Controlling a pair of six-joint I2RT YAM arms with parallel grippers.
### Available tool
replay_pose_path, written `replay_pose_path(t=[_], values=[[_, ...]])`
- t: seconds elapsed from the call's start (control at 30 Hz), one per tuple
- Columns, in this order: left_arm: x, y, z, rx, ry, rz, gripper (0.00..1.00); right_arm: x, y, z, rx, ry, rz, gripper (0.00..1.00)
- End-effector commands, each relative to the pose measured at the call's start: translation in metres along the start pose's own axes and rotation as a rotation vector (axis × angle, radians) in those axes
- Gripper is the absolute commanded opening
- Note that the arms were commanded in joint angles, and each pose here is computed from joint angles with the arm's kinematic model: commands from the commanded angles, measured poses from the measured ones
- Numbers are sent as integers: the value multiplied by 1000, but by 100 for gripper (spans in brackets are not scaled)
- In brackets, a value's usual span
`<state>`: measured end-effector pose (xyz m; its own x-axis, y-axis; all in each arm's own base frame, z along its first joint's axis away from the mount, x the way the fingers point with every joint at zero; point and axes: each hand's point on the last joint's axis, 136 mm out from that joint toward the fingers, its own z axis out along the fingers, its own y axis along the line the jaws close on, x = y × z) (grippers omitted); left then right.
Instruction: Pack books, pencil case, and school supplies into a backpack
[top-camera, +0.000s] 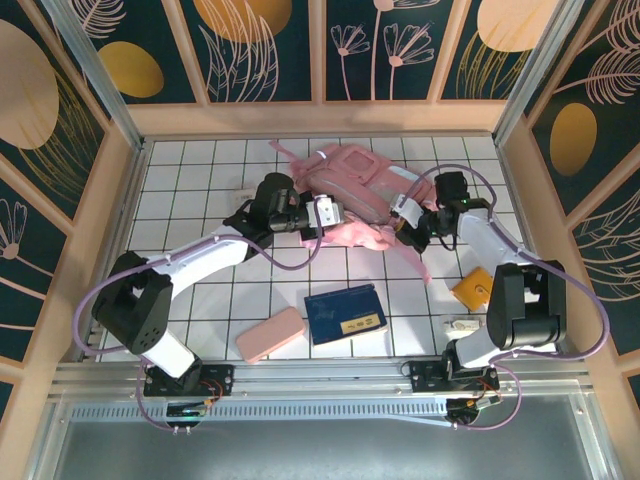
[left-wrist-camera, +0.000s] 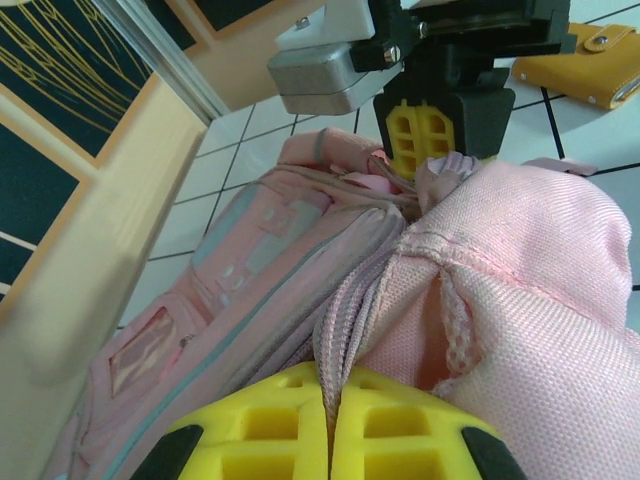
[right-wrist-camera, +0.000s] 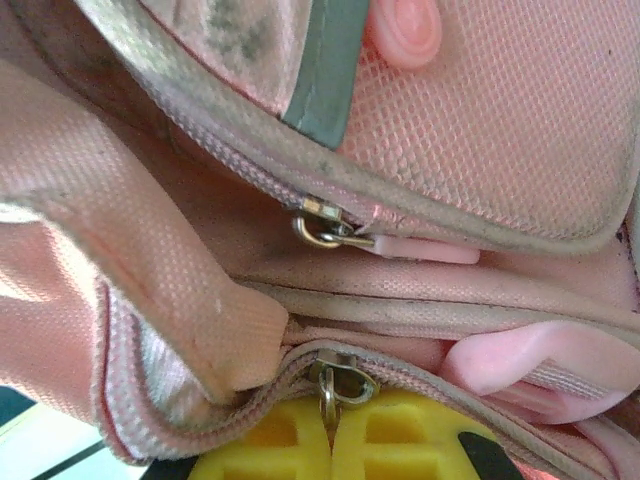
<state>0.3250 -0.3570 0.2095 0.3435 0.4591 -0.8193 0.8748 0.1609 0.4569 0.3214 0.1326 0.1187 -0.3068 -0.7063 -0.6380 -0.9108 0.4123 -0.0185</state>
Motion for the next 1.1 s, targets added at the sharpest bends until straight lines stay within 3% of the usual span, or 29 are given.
replay_pose_path(t=[0.0, 0.17, 0.23, 0.4, 0.53, 0.63, 0.9, 1.07], values=[[-21, -33, 15, 95, -125, 63, 0, -62, 54, -28, -169, -201, -124, 0], [1, -41, 2, 71, -22, 108, 0, -15, 36, -28, -16, -42, -99, 0], [8, -41, -5, 50, 5, 111, 0, -4, 28, -34, 27, -31, -73, 0], [17, -28, -6, -30, 17, 99, 0, -19, 34, -45, 7, -130, -71, 0], [21, -2, -4, -121, 10, 59, 0, -3, 36, -39, 20, -89, -57, 0], [22, 20, -7, -191, 5, 47, 0, -6, 43, -36, 5, -132, -62, 0], [22, 39, 8, -208, 37, 98, 0, -37, 72, -35, -99, -291, -105, 0], [12, 31, 19, -131, -1, 118, 0, -57, 84, -25, -173, -337, -116, 0]])
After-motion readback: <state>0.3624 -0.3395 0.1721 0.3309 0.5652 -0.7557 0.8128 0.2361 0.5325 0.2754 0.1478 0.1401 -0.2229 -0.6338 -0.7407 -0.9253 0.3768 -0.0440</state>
